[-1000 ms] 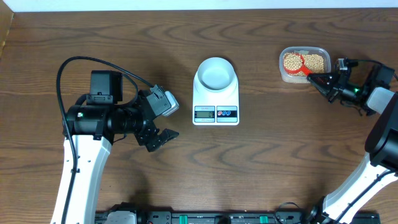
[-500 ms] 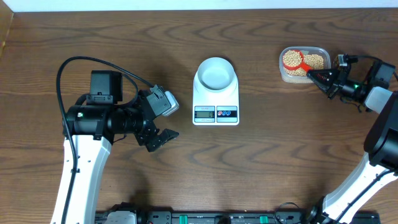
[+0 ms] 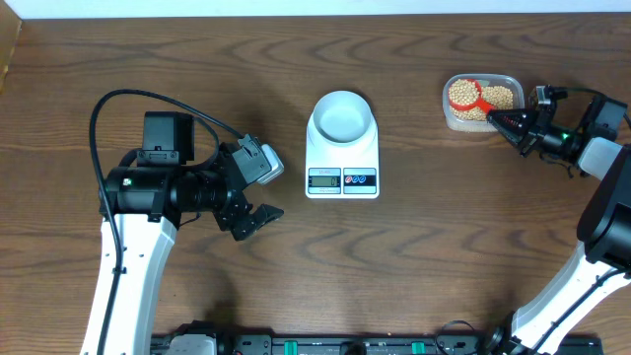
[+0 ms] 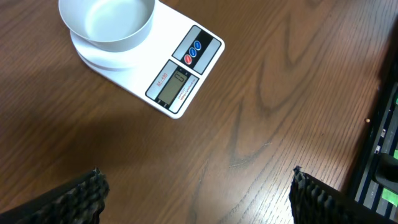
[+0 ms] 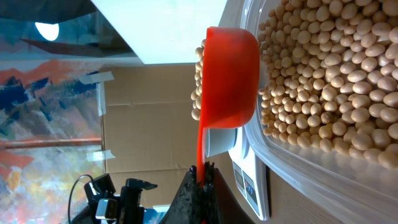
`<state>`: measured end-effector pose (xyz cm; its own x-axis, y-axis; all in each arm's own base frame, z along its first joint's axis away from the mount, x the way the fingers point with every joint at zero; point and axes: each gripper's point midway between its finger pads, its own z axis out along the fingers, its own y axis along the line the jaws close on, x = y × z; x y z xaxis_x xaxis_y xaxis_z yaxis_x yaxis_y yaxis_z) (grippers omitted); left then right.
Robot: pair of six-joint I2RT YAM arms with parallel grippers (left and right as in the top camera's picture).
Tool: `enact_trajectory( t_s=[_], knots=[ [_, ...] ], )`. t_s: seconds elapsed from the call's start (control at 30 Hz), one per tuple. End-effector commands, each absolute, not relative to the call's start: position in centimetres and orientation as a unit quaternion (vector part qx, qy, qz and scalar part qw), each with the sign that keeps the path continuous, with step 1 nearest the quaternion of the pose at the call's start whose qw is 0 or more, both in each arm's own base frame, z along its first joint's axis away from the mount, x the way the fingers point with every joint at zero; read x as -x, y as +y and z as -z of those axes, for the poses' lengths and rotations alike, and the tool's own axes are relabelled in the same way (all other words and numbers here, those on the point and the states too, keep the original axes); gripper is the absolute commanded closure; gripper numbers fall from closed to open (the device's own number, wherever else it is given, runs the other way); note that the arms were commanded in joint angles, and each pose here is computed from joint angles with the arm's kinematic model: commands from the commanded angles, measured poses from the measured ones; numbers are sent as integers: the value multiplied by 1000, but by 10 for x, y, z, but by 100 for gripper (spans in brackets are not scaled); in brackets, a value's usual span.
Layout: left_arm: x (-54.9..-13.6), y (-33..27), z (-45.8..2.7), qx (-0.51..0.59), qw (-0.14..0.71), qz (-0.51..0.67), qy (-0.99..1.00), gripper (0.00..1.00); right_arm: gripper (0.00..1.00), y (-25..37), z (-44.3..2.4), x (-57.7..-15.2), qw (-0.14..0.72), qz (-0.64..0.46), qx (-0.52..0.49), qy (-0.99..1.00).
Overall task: Scoop item into bowl and weigh 50g on scale
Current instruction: 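Tilt the red scoop upward with the right gripper to fill it with soybeans, then lift the filled red scoop with the right gripper and carry it toward the white bowl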
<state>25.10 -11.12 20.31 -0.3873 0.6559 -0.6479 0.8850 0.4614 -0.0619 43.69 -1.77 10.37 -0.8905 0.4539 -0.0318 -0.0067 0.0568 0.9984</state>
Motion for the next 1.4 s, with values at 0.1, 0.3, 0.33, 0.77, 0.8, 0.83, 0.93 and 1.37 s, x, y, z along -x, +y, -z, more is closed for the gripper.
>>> enact_trajectory(
  t_s=[0.1, 0.3, 0.33, 0.77, 0.8, 0.83, 0.93, 1.37],
  knots=[
    [-254, -111, -208, -482, 287, 201, 803, 5, 99, -13, -106, -434, 158, -686, -153, 694],
    [-254, -111, -208, -482, 287, 201, 803, 5, 99, -13, -107, -435, 156, -686, -155, 693],
    [-254, -111, -208, -482, 287, 201, 803, 5, 99, -14, -108, -435, 156, -686, -155, 693],
    [-254, -111, -208, -482, 287, 201, 803, 4, 99, -15, -118, -444, 161, -686, -146, 695],
    [-254, -111, -208, -482, 287, 201, 803, 5, 99, -15, -119, -444, 161, -685, -146, 695],
    [-254, -111, -208, -482, 287, 201, 803, 5, 99, -15, -119, -444, 162, -685, -145, 695],
    [-254, -111, -208, -482, 287, 201, 803, 5, 99, -15, -119, -444, 162, -685, -145, 695],
    [-254, -111, -208, -482, 287, 201, 803, 5, 99, -15, -120, -446, 168, -684, -139, 696]
  ],
)
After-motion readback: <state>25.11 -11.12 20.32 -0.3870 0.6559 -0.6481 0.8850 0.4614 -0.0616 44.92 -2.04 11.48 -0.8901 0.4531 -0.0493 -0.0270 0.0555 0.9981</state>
